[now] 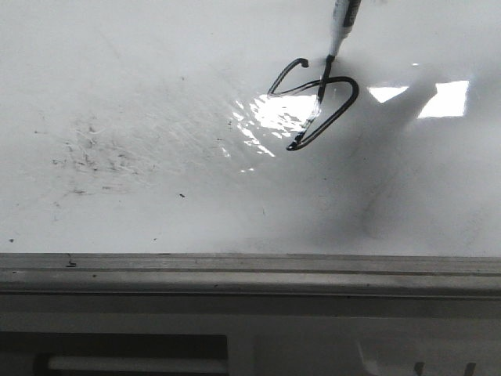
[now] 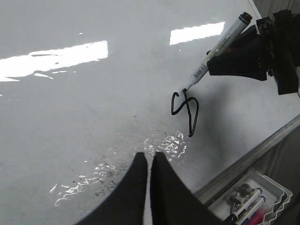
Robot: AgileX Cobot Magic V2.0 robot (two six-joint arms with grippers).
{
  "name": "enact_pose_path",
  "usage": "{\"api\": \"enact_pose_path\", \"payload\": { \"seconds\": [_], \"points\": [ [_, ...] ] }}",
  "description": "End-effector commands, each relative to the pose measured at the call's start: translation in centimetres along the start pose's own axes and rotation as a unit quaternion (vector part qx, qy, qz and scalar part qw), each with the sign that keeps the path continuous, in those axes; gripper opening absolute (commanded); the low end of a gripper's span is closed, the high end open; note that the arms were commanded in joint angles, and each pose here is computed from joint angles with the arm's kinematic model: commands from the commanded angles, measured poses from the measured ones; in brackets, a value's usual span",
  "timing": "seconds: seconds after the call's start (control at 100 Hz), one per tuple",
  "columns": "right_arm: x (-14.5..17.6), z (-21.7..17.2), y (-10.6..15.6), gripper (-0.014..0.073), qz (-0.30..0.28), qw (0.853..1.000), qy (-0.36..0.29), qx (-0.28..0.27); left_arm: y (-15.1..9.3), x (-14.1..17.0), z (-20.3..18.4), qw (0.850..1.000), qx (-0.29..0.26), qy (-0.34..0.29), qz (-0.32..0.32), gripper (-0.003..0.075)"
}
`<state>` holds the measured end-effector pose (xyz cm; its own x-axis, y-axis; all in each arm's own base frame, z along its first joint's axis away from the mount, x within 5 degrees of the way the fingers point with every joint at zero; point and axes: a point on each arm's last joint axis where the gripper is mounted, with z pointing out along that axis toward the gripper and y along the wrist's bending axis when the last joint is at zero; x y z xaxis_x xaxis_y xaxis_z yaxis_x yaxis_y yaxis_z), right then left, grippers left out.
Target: Write number 8 on whiteboard
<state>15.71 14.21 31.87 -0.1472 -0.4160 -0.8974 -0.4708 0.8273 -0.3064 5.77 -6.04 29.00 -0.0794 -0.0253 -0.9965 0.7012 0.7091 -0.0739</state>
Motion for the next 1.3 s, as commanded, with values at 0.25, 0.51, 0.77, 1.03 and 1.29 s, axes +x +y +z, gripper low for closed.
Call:
{"api": "enact_pose_path", "payload": {
  "seconds": [0.25, 0.51, 0.77, 1.03, 1.29],
  "points": [
    [-1.8, -0.1, 0.2, -0.0045, -0.019, 0.998, -0.045, -0.03, 0.0, -1.1, 0.0, 1.0, -0.005, -0.018, -0.017, -0.002],
    [-2.5, -0.2, 0.2, -0.0045, -0.015, 0.998, -0.056, -0.033, 0.0, -1.1, 0.0, 1.0, -0.005, -0.018, -0.017, -0.002],
    [-5.3, -4.8, -0.3, -0.0046, 0.02, 0.984, -0.153, -0.086, 0.0, -1.1, 0.0, 1.0, -0.005, -0.018, -0.017, -0.0013],
    [-3.8, -7.0, -2.4, -0.0071, 0.026, 0.989, -0.141, -0.036, -0.4, -1.0, 1.1, 0.999, 0.033, 0.026, -0.024, 0.0397],
    [-1.9, -6.7, 0.0, -0.0071, 0.016, 0.979, -0.155, -0.13, -1.0, -2.0, 4.6, 0.986, 0.122, 0.107, 0.028, 0.0377]
  ]
}}
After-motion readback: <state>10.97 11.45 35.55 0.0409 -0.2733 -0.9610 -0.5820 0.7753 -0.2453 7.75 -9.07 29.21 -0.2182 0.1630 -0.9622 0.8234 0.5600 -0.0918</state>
